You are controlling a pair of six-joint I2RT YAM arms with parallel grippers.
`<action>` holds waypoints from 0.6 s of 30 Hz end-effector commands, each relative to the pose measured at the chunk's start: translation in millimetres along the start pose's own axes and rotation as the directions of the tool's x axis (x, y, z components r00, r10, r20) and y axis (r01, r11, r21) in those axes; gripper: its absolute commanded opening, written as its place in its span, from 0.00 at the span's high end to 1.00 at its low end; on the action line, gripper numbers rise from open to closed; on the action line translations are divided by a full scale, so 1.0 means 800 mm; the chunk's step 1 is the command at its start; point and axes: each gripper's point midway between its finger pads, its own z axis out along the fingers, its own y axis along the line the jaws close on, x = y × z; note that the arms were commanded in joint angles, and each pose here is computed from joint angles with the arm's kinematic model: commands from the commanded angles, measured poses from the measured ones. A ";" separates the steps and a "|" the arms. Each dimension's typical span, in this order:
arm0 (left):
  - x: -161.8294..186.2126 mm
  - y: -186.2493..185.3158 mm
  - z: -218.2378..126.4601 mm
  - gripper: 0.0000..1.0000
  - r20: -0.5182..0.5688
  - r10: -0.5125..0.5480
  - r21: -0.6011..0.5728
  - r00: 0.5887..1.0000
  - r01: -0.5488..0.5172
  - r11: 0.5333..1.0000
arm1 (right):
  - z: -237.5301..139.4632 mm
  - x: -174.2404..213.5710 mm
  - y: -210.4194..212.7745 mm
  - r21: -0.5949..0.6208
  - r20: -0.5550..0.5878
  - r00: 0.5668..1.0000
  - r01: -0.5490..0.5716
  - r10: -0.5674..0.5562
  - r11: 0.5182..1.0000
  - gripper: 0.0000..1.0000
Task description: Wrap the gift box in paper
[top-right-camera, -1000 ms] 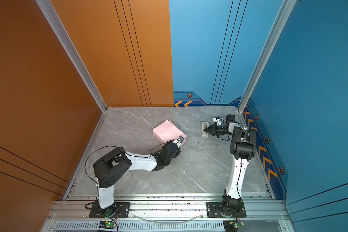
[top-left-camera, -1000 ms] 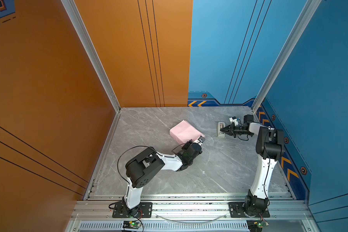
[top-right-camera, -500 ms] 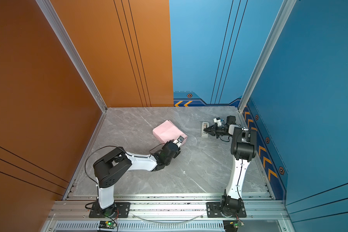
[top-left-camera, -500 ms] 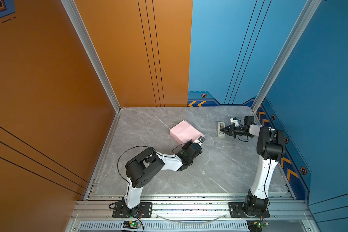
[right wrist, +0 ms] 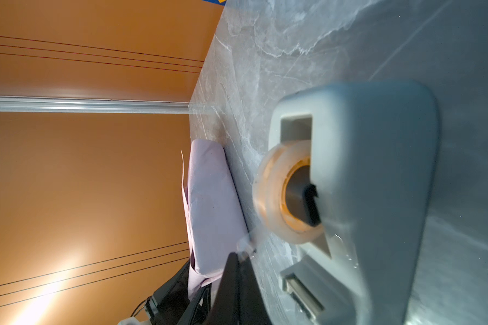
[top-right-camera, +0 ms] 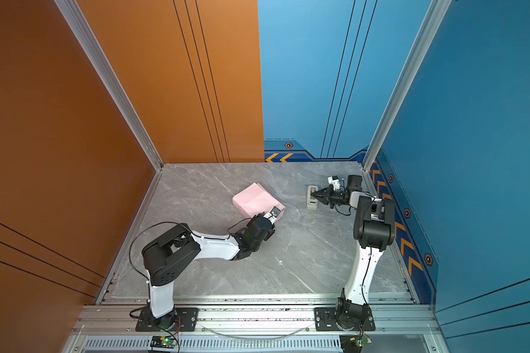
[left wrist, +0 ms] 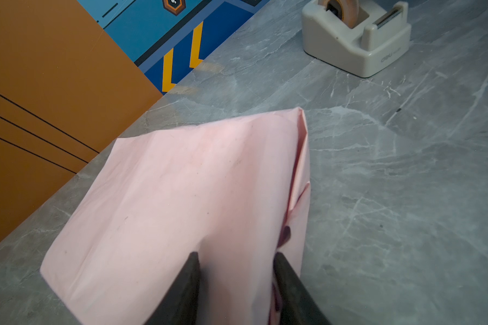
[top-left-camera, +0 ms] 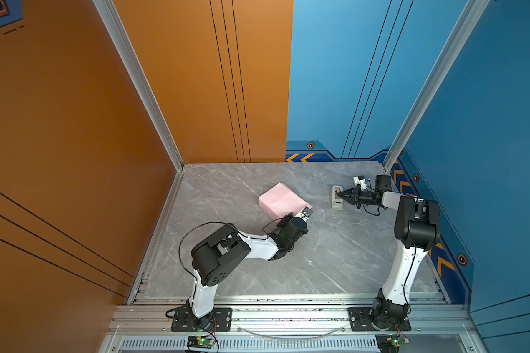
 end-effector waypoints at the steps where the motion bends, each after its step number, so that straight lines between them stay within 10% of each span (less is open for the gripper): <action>1: 0.274 -0.077 -0.048 0.59 -0.543 0.333 0.373 0.771 -0.134 0.918 | -0.011 0.003 0.027 -0.054 0.004 1.000 0.027 -0.027 0.998 1.00; 18: 0.273 -0.079 -0.046 0.59 -0.535 0.326 0.373 0.779 -0.128 0.919 | -0.030 0.064 0.008 0.044 0.029 0.999 -0.024 0.023 0.999 1.00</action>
